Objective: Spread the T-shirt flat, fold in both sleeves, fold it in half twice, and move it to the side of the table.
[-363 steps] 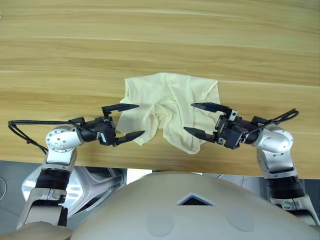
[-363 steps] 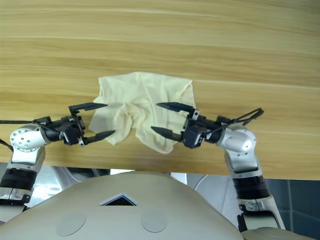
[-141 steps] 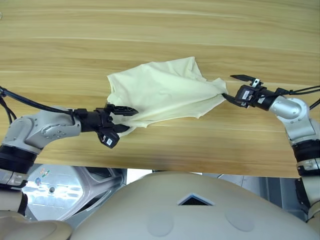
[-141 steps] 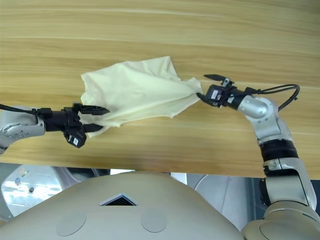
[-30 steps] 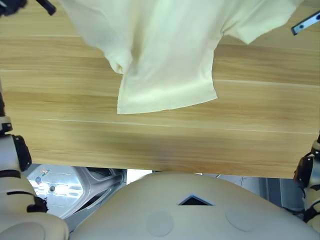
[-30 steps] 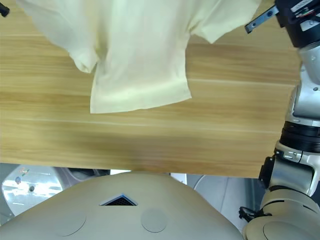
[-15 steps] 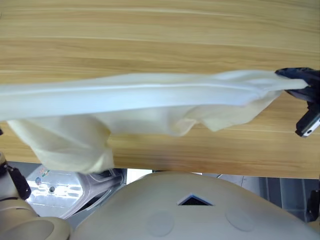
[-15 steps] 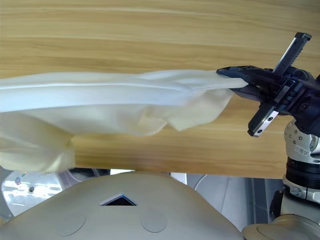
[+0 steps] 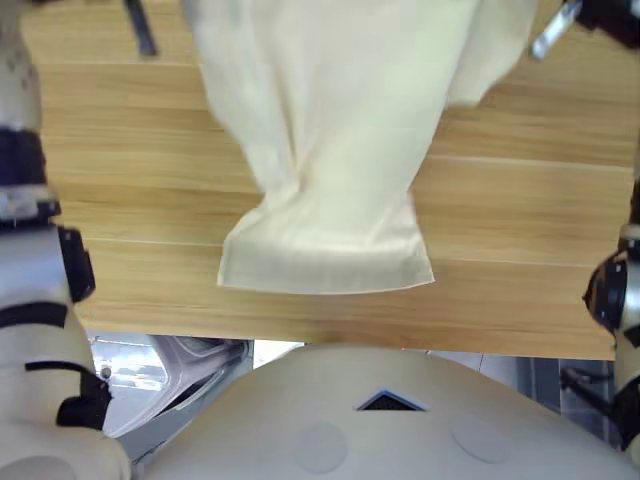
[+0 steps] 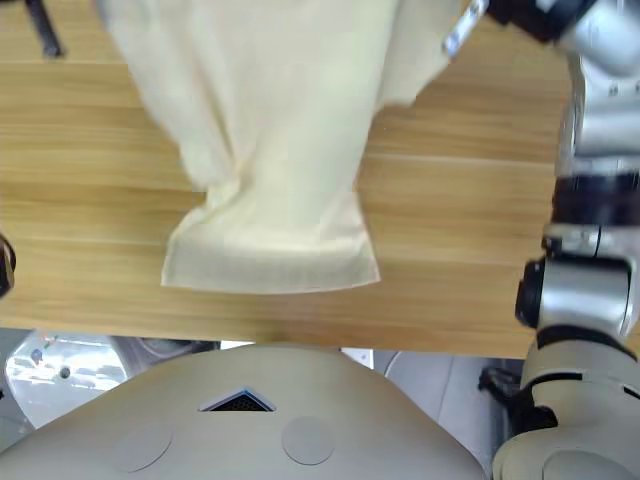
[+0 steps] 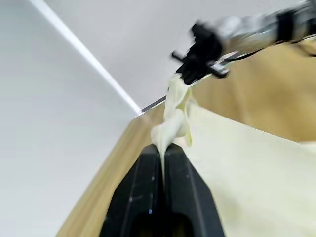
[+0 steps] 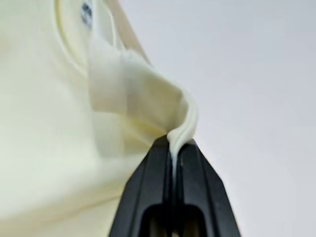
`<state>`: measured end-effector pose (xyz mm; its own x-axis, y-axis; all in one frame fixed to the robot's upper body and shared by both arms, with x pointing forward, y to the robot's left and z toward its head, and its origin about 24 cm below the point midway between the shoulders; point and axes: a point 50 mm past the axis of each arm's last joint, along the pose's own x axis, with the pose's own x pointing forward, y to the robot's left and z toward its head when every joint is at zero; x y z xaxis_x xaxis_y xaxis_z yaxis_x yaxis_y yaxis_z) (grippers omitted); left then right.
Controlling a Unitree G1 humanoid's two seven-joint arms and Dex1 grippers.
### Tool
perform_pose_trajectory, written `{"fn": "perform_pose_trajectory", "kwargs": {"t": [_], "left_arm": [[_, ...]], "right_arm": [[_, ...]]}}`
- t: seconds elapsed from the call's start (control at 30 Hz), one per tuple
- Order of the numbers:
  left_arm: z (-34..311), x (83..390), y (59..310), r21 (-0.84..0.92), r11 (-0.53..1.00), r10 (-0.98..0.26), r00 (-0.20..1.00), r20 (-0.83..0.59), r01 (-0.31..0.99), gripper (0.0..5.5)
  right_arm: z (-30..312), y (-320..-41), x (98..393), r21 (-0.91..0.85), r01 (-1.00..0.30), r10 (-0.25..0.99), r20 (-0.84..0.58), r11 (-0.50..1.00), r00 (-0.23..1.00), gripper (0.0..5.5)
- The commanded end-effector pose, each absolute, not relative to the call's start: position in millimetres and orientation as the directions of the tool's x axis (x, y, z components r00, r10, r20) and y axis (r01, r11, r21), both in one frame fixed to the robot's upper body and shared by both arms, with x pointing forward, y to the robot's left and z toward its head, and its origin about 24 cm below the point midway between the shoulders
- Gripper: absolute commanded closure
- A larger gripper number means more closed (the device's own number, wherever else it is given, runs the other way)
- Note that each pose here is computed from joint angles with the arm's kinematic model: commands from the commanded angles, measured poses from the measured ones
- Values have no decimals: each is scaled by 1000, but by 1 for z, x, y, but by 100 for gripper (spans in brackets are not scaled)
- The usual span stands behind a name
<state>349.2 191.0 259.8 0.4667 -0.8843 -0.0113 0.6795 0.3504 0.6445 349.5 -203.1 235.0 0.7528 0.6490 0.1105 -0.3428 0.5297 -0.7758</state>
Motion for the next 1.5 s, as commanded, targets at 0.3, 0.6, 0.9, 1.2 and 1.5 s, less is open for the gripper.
{"fn": "perform_pose_trajectory", "kwargs": {"t": [0.3, 0.6, 0.9, 1.2, 1.5], "left_arm": [[124, 254, 223, 602, -308, -830, 101, -548, 737, 549], [140, 209, 210, 528, -398, -875, -139, -463, 750, 549], [88, 177, 209, 280, -534, -756, -302, -580, 798, 549], [106, 136, 205, 92, -623, -741, -548, -388, 777, 549], [26, 124, 223, -51, -600, -568, -469, -676, 799, 549]], "right_arm": [[118, -223, 258, -790, -612, 785, -399, -31, 474, 550], [144, -207, 211, -668, -736, 917, -354, -111, 183, 550], [94, -202, 174, -477, -818, 810, -587, -321, 24, 550], [107, -192, 136, -324, -839, 828, -510, -437, -235, 550], [27, -207, 131, -157, -809, 499, -847, -566, -185, 550]]}}
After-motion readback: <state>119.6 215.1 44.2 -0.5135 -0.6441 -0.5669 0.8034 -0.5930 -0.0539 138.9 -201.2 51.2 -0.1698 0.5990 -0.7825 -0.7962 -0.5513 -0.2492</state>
